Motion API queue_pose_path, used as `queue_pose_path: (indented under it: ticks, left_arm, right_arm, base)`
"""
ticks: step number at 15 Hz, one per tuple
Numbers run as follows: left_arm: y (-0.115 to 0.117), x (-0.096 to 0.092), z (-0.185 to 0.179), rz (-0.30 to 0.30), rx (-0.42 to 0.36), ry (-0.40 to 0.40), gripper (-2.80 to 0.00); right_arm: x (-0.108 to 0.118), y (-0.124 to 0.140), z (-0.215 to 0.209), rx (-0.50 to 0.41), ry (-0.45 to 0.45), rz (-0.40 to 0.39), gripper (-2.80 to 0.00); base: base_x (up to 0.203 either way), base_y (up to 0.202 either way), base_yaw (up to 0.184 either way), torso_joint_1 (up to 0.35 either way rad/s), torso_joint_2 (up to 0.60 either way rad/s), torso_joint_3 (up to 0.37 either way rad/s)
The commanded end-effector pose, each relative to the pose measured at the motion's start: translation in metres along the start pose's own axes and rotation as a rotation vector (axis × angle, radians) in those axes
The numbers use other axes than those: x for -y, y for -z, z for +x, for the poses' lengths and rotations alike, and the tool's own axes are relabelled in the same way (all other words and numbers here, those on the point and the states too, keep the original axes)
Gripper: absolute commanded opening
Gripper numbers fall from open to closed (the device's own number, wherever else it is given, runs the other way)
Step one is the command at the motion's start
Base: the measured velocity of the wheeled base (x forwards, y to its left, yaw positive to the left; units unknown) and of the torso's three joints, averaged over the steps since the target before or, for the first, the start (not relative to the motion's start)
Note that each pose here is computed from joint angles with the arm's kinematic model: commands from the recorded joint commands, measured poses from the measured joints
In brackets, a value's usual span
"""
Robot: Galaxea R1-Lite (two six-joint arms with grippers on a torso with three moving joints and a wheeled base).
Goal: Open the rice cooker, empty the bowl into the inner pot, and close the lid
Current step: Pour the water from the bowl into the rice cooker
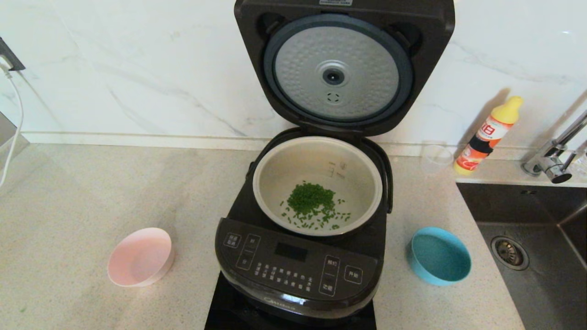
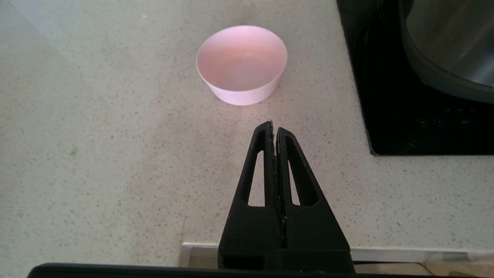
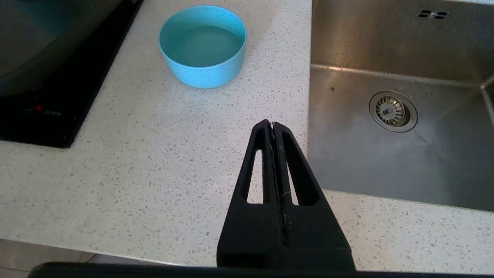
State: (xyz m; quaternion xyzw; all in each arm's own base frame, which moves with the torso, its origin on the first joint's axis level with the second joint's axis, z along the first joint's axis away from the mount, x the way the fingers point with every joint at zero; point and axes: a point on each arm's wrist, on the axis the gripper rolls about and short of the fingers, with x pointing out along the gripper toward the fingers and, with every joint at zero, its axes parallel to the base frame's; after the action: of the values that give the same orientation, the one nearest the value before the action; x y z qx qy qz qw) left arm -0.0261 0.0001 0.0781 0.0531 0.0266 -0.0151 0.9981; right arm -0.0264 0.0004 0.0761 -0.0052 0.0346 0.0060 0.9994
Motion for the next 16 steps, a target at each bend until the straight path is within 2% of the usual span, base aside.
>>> queue_pose_path:
  ticks: [1, 6, 8, 9, 12, 16]
  left_arm:
    - [0.002, 0.0, 0.0, -0.003, -0.002, 0.0, -2.8]
    - [0.002, 0.0, 0.0, -0.003, -0.002, 0.0, -2.8]
    - [0.002, 0.0, 0.0, -0.003, -0.002, 0.0, -2.8]
    - [0.002, 0.0, 0.0, -0.003, -0.002, 0.0, -2.8]
    - [0.002, 0.0, 0.0, -0.003, -0.002, 0.0, -2.8]
    - [0.002, 0.0, 0.0, -0.003, -0.002, 0.0, -2.8]
  right_arm:
    - [0.0, 0.0, 0.0, 0.002, 0.001, -0.028, -2.8]
    - [0.001, -0.006, -0.003, 0.007, 0.023, -0.026, -2.8]
    - [0.001, -0.034, -0.01, 0.026, 0.037, -0.023, -2.8]
    - [0.001, -0.05, -0.009, -0.001, 0.033, -0.021, -2.8]
    - [0.002, -0.094, 0.016, -0.133, 0.009, -0.022, -2.8]
    - [0.003, -0.132, 0.099, -0.444, -0.018, -0.039, -2.8]
  base:
    - [0.0, 0.0, 0.0, 0.0, 0.0, 0.0]
    - [0.0, 0.0, 0.0, 0.0, 0.0, 0.0]
    - [0.0, 0.0, 0.0, 0.0, 0.0, 0.0]
    - [0.0, 0.0, 0.0, 0.0, 0.0, 0.0]
    - [0.0, 0.0, 0.0, 0.0, 0.0, 0.0]
    - [0.0, 0.0, 0.0, 0.0, 0.0, 0.0]
